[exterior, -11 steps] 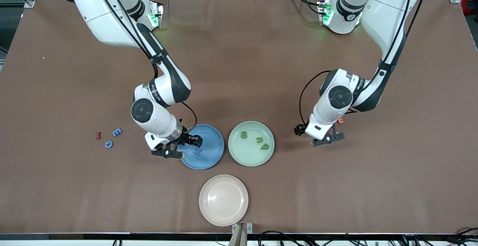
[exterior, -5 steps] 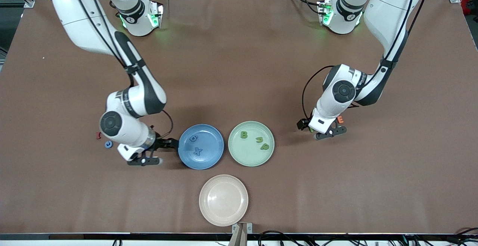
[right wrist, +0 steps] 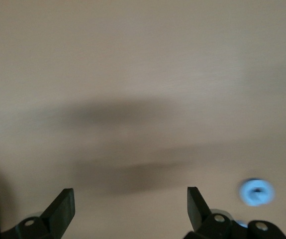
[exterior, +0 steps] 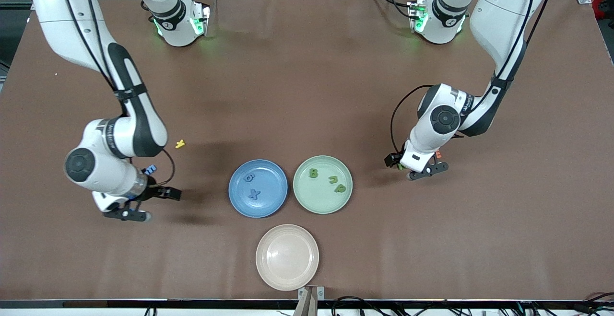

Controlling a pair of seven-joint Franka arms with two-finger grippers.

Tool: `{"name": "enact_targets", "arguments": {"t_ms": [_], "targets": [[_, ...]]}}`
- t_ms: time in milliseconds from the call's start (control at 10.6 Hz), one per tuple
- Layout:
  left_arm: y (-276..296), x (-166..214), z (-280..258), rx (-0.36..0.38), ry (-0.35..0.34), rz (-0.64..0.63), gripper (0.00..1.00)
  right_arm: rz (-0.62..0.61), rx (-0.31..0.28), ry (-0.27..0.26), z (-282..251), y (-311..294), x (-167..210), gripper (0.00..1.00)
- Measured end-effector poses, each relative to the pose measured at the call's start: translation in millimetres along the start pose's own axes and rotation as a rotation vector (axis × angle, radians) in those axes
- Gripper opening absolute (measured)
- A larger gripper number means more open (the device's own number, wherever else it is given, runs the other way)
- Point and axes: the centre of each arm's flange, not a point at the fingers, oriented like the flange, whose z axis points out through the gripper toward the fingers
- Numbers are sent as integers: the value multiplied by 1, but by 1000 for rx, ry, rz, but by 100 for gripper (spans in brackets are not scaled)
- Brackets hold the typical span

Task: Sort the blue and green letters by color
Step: 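Move the left gripper to the green N while the right gripper returns, then grasp the N with the left gripper while the right gripper grasps the 3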

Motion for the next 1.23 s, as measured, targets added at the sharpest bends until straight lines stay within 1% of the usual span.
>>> {"name": "enact_targets", "arguments": {"t_ms": [189, 284, 567, 662, 757, 851, 946, 1040, 1229], "targets": [[-2, -1, 5, 4, -8, -2, 100, 75, -29, -3, 0, 47, 3, 100], [-3, -1, 7, 6, -12, -3, 100, 152, -24, -8, -1, 62, 1, 100], [-4, -1, 11, 8, -17, -5, 100, 480, -44, -16, -4, 90, -8, 100], [-5, -1, 11, 8, -17, -7, 100, 583, -60, -31, 3, 100, -14, 100], [-7, 1, 11, 8, -17, -10, 100, 668, -79, -50, 13, 108, -22, 100], [-9, 3, 11, 8, -17, -1, 98, 743, -95, -68, 23, 113, -29, 100], [-11, 4, 11, 8, -17, 3, 97, 795, -105, -82, 30, 114, -36, 100], [-12, 5, 11, 8, -17, 1, 86, 830, -110, -81, 37, 115, -41, 100], [-12, 6, 10, 6, -15, 1, 57, 864, -99, -39, 53, 113, -52, 100]]}}
